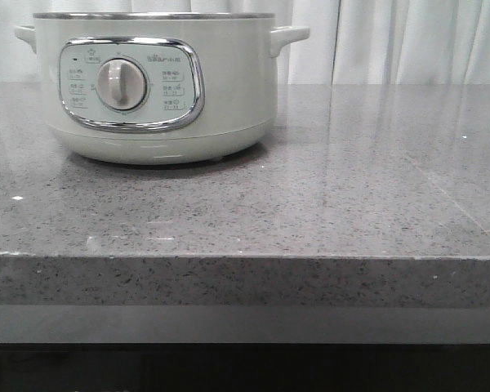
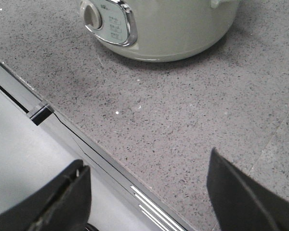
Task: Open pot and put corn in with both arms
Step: 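Release the corn into the pot and withdraw the right gripper, then lower the glass lid back onto the pot with the left gripper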
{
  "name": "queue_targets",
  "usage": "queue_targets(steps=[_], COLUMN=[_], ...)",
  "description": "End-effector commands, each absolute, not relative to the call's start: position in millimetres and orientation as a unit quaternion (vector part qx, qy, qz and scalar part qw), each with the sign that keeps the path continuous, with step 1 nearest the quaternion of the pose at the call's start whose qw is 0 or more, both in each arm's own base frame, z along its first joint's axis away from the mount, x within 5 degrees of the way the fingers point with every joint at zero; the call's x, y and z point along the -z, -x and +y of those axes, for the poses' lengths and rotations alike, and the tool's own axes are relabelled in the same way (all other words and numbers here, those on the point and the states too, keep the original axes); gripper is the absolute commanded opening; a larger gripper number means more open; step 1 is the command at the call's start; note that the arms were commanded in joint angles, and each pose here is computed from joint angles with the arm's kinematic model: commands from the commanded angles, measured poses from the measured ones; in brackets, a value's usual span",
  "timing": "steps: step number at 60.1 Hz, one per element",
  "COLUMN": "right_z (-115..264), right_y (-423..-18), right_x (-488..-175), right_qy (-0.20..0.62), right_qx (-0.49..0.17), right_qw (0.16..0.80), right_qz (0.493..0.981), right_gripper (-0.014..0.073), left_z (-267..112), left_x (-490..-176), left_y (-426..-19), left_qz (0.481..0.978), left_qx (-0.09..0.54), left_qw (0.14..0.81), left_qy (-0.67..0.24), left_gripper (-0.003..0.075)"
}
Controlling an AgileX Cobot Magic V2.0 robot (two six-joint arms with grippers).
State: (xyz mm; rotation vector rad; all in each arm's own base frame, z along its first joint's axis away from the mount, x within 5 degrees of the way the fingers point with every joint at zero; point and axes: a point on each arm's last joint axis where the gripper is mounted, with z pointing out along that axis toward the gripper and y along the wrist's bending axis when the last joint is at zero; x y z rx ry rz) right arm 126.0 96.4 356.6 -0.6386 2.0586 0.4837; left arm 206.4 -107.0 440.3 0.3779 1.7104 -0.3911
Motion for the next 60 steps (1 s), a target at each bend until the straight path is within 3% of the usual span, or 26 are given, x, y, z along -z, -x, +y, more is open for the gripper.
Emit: queue_targets(steps=[1,28,60], right_z=[97,97,97], right_y=[-129,-129,-129], right_x=[-369,-369,-369], right_qy=[0.253,0.253,0.253], right_qx=[-0.203,-0.203,-0.203], right_qw=[0.487,0.487,0.487], right_qz=[0.811,0.811,0.811], right_gripper=[0.0529,0.0529,0.0529], left_z=[-113,-160,-178], left_x=[-478,-447,-407], left_y=[-219,-311,-346], left_qz=[0.666,0.662,0.675], left_qx=[0.197,0.187,0.178], left_qw=[0.705,0.711,0.699], left_qy=[-0.141,-0.146,-0.156], left_gripper=[0.0258,0.0258,0.0258])
